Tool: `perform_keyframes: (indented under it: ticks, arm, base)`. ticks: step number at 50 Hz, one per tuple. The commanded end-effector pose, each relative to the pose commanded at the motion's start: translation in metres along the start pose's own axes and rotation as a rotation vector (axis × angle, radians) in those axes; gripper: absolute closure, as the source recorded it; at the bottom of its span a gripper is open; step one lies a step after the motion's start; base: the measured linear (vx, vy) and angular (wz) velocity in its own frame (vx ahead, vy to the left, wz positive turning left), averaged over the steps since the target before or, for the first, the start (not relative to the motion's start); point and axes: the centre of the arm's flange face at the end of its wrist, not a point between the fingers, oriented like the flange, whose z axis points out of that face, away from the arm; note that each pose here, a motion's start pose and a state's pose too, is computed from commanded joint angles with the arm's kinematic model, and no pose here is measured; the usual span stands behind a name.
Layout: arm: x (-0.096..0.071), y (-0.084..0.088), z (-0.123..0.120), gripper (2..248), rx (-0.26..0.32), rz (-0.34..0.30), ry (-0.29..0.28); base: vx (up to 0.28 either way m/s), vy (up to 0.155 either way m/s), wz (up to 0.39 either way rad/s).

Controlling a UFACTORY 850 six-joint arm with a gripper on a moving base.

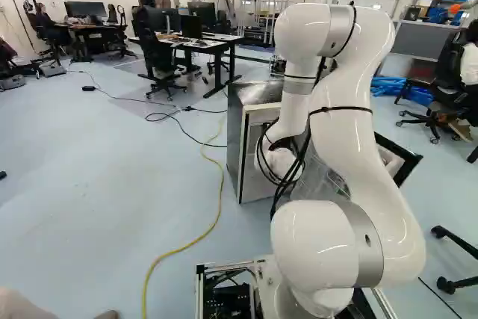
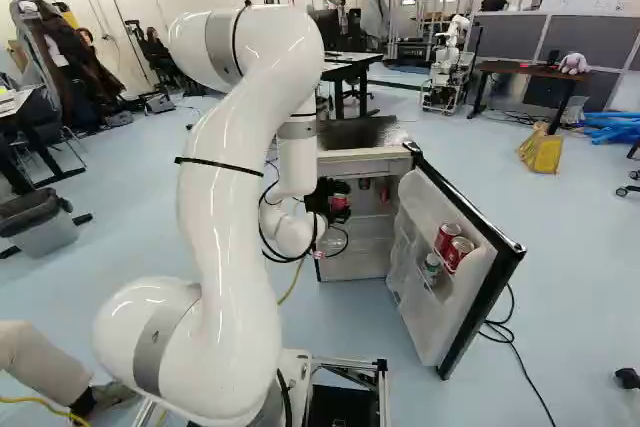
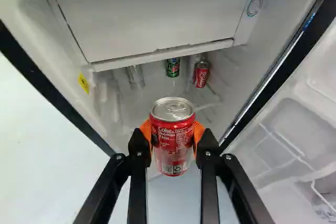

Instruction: Grab a drink from the fridge

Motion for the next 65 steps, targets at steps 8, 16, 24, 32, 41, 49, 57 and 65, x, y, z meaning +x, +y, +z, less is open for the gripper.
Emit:
perform_keyframes:
  ticks: [8, 16, 24, 32, 41, 49, 57, 65]
  arm:
    - [0.003, -0.002, -0.022, 155, 0.01, -0.005, -0.003]
    - [0.007, -0.004, -0.04, 155, 0.018, -0.009, 0.0]
    - [0.011, -0.005, -0.054, 155, 0.024, -0.011, 0.008]
    - [0.017, -0.006, -0.064, 155, 0.029, -0.012, 0.021]
    - [0.024, -0.006, -0.071, 155, 0.032, -0.011, 0.04]
    - [0.031, -0.006, -0.077, 155, 0.033, -0.01, 0.058]
    - [0.038, -0.006, -0.082, 155, 0.033, -0.008, 0.077]
    - [0.044, -0.005, -0.087, 155, 0.034, -0.006, 0.097]
  base:
    - [0.0, 0.0, 0.0]
    - [0.0, 0.0, 0.0]
    - [0.0, 0.0, 0.0]
    - [0.0, 0.0, 0.0]
    - [0.0, 0.0, 0.0]
    - [0.0, 0.0, 0.0]
    - [0.0, 0.0, 0.0]
    - [0.0, 0.0, 0.0]
